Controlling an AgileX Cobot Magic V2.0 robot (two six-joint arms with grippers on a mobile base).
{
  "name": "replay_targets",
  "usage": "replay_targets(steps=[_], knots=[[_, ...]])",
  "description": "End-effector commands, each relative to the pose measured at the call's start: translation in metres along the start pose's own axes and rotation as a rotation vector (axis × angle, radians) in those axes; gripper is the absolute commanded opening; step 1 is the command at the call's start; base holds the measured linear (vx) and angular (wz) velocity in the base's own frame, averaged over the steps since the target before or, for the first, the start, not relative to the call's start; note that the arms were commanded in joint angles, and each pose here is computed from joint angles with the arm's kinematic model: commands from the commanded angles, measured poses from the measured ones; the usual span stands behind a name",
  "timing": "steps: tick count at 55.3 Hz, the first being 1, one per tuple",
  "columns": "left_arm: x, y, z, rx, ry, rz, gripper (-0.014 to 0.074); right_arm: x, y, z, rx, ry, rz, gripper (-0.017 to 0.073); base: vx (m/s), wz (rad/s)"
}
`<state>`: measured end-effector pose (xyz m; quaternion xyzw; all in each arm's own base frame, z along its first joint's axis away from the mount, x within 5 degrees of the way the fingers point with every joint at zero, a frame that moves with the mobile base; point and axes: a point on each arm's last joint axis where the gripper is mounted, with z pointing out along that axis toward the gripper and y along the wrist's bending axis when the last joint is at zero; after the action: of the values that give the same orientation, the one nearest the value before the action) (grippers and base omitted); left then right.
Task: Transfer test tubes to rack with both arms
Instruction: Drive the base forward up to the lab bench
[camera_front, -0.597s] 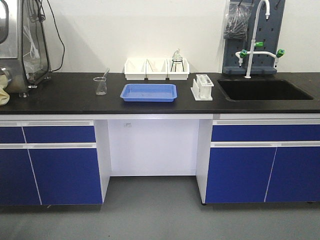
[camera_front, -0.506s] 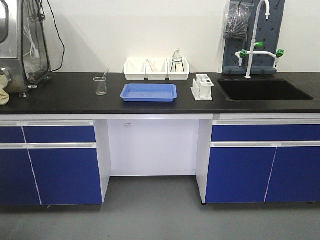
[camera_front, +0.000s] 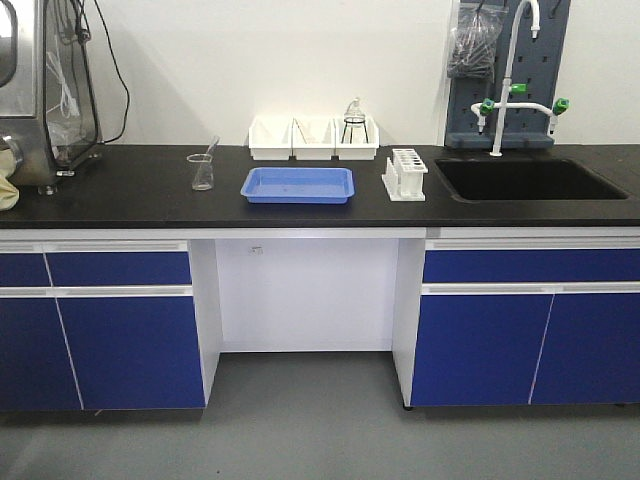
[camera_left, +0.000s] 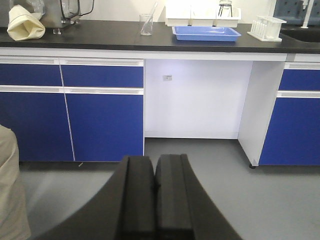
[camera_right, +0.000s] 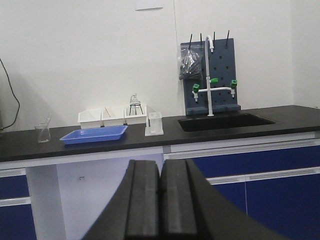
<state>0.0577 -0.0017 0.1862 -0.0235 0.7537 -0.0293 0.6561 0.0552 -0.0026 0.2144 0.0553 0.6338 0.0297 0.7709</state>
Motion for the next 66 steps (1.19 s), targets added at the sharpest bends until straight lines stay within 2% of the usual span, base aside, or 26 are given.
replay_targets(steps=[1,33,66], knots=[[0.0021,0.0012,0.0029,-0.008,-0.031,-0.011,-0.0007,-0.0057,0.0008,-0.0004,-0.010,-0.076,-0.007,0.0010,0.00,0.00],[0.0021,0.0012,0.0029,-0.008,-0.031,-0.011,-0.0007,-0.0057,0.0008,-0.0004,-0.010,-0.076,-0.007,0.0010,0.09,-0.02],[0.0021,0.0012,0.0029,-0.008,-0.031,-0.011,-0.0007,-0.0057,0.0008,-0.0004,-0.009,-0.076,-0.007,0.0010,0.32,-0.01]])
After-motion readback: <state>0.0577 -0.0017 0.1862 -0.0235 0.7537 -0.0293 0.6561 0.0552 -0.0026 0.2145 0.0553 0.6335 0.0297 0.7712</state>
